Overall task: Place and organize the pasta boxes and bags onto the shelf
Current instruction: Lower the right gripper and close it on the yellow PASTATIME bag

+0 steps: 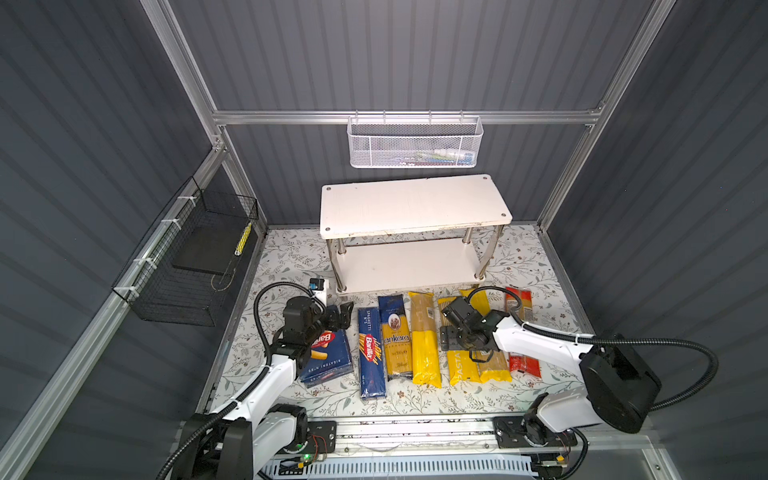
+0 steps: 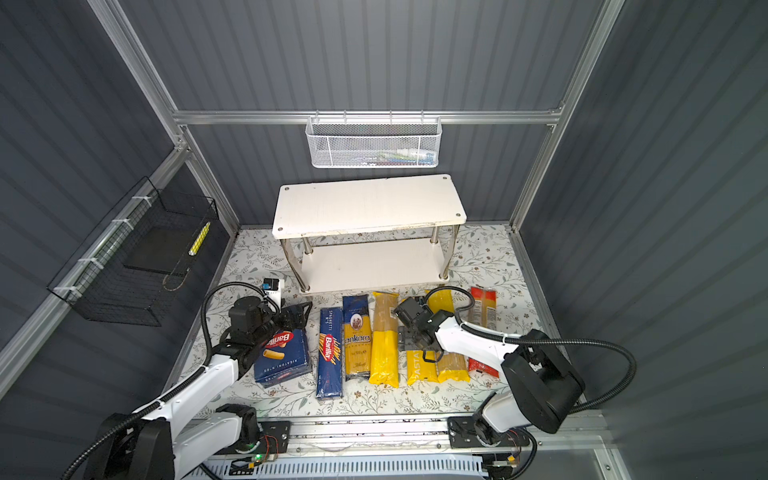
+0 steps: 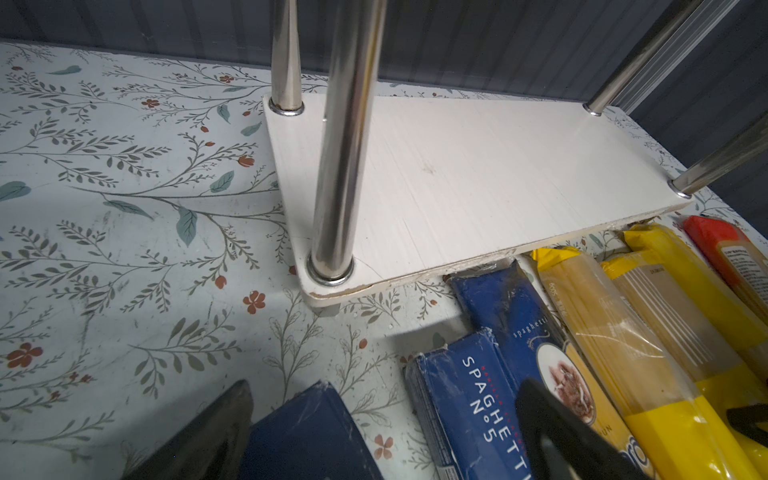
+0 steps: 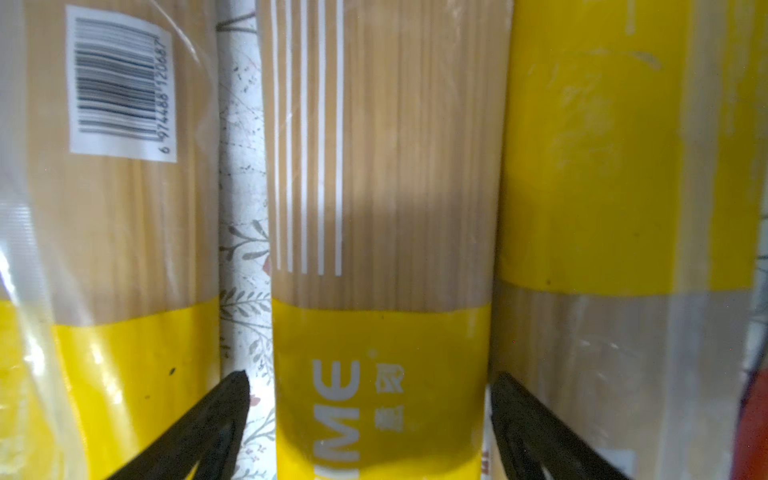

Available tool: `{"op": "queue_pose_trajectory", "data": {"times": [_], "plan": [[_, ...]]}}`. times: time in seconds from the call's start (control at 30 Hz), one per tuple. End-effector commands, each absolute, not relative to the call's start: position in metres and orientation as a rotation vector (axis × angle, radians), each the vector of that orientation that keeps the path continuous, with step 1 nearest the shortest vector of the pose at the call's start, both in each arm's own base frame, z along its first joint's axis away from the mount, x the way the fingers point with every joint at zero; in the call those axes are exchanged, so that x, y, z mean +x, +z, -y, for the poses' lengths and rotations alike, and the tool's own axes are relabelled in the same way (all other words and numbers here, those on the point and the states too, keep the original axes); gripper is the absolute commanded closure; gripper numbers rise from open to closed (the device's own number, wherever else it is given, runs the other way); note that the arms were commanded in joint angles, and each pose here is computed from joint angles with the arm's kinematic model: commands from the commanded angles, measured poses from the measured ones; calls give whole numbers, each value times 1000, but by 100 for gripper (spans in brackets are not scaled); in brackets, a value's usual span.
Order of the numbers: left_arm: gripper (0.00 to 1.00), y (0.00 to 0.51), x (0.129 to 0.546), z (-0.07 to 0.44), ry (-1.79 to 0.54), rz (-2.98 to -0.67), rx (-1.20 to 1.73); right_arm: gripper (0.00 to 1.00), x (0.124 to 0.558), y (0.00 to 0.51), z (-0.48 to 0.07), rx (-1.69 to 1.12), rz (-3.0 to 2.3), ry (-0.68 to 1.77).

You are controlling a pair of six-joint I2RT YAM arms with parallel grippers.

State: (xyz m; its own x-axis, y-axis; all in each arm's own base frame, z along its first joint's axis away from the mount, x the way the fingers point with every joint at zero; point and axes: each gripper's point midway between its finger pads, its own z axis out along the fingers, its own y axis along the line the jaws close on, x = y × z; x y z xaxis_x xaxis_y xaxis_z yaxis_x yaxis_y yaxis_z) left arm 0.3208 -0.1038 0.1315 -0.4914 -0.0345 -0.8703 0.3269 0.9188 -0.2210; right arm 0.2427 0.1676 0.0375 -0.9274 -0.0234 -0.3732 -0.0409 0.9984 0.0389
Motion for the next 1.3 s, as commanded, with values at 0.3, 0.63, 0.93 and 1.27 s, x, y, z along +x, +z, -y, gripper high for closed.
{"op": "queue_pose_trajectory", "data": {"times": [0.3, 0.63, 0.93, 1.27], "plan": [[1, 134, 322, 105, -439, -2041, 236, 8, 233, 27, -163, -45, -2803, -36], [0, 135, 321, 106, -442, -2037, 240, 6, 230, 15, -155, -82, -2835, -121], [0, 136, 321, 106, -439, -2036, 237, 6, 235, 13, -156, -82, -2828, -145], [0, 135, 321, 106, -440, -2039, 238, 9, 236, 1, -159, -81, -2842, -143]]}}
